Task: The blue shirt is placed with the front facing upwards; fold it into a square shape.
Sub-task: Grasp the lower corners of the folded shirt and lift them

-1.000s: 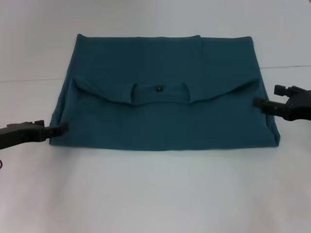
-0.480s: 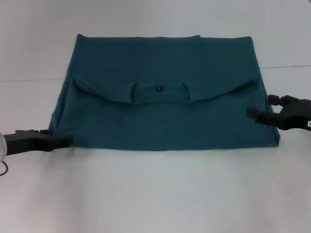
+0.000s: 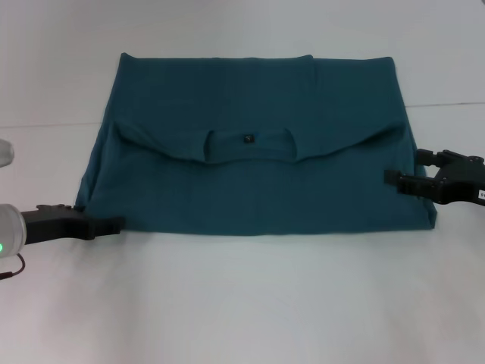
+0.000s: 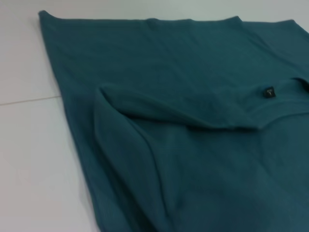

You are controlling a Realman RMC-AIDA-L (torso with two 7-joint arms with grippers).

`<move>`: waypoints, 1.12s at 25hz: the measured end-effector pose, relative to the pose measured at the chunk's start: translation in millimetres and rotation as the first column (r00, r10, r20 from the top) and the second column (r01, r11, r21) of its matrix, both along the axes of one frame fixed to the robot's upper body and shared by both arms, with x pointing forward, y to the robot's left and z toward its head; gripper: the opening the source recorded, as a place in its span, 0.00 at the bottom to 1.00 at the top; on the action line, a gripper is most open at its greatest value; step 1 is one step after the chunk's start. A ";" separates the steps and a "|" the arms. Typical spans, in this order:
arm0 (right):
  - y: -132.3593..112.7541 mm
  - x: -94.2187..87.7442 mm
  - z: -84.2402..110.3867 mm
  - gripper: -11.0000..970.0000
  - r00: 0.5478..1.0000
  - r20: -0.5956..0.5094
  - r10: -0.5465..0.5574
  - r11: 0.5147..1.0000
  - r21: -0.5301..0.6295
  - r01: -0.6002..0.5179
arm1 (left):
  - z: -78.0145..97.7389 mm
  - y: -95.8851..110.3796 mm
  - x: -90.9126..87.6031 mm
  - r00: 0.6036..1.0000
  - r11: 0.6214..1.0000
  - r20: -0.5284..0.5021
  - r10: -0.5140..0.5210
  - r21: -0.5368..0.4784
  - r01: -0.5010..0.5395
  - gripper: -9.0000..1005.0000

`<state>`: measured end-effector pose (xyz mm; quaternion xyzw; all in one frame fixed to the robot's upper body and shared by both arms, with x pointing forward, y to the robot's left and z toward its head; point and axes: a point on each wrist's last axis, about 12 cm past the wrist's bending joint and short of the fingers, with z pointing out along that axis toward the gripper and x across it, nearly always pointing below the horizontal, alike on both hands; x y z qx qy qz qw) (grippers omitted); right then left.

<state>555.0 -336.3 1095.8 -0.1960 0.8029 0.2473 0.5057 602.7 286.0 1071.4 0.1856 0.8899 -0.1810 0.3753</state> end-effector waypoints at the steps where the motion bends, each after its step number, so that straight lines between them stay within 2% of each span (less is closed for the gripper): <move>1: 0.2 0.3 0.2 0.94 1.000 0.000 0.000 1.000 0.000 0.000 | -1.3 -2.6 0.5 1.000 1.000 -0.001 -0.006 0.007 0.006 0.85; 7: 0.7 1.0 0.6 0.93 1.000 0.000 0.002 1.000 0.000 -0.002 | -6.5 -8.3 2.8 1.000 1.000 -0.006 -0.002 0.022 0.003 0.85; 15: 0.9 1.5 1.3 0.94 1.000 0.002 0.001 1.000 0.003 -0.001 | -9.6 -6.3 6.5 0.999 0.998 -0.003 0.032 0.051 -0.032 0.85; 21: 1.6 2.4 2.0 0.94 1.000 0.005 0.004 1.000 0.003 -0.004 | -9.2 -4.9 6.7 0.999 0.998 0.000 0.032 0.055 -0.032 0.65; 28: 0.4 1.1 1.3 0.94 1.000 0.003 0.000 1.000 0.005 0.000 | -10.1 -4.4 5.7 1.000 0.998 0.001 0.030 0.060 -0.030 0.30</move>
